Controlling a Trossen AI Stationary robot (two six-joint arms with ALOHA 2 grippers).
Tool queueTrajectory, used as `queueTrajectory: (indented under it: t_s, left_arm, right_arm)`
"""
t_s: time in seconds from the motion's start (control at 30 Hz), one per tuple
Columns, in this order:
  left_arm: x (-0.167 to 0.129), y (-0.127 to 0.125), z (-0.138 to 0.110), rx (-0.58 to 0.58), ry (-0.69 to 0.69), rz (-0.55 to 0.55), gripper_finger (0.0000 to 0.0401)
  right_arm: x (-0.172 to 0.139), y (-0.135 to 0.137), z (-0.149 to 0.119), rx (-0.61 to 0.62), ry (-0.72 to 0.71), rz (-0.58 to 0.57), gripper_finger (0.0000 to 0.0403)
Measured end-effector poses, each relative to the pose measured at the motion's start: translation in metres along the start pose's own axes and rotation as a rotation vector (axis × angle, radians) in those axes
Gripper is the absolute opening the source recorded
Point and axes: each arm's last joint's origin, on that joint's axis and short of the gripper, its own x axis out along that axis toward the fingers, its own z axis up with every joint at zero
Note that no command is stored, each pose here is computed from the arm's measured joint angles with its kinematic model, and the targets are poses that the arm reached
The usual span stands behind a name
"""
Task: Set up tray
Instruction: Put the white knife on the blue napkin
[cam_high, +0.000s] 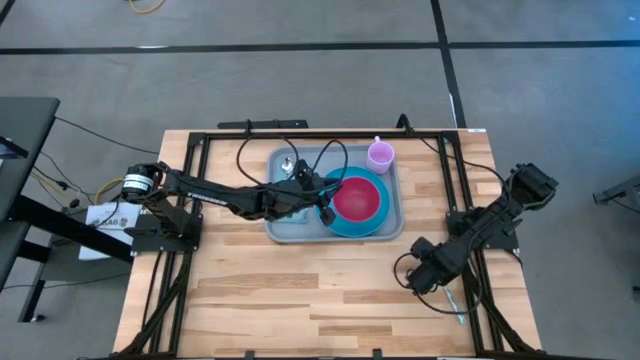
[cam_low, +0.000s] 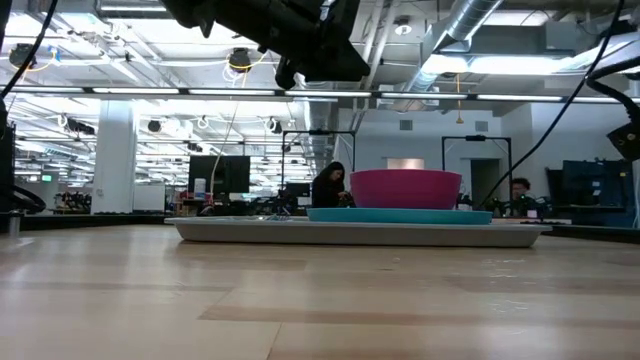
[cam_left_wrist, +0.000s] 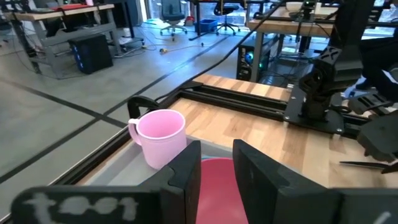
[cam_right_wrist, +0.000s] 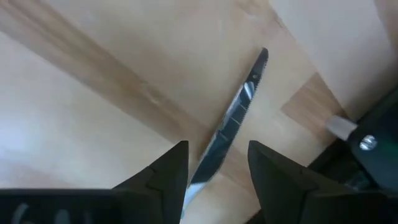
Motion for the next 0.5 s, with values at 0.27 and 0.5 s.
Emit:
queueTrajectory:
  t_s: [0.27,0.5]
  left_arm:
    - [0.000,0.000,0.000,0.000,0.001,0.000,0.0083]
    - [0.000,0.000,0.000,0.000,0.001,0.000,0.0083]
  right_arm:
    - [0.018,-0.008,-0.005,0.078,-0.012,0.009,0.0140]
    - [0.019,-0.008,-0.009,0.064,-0.027,0.010,0.0122]
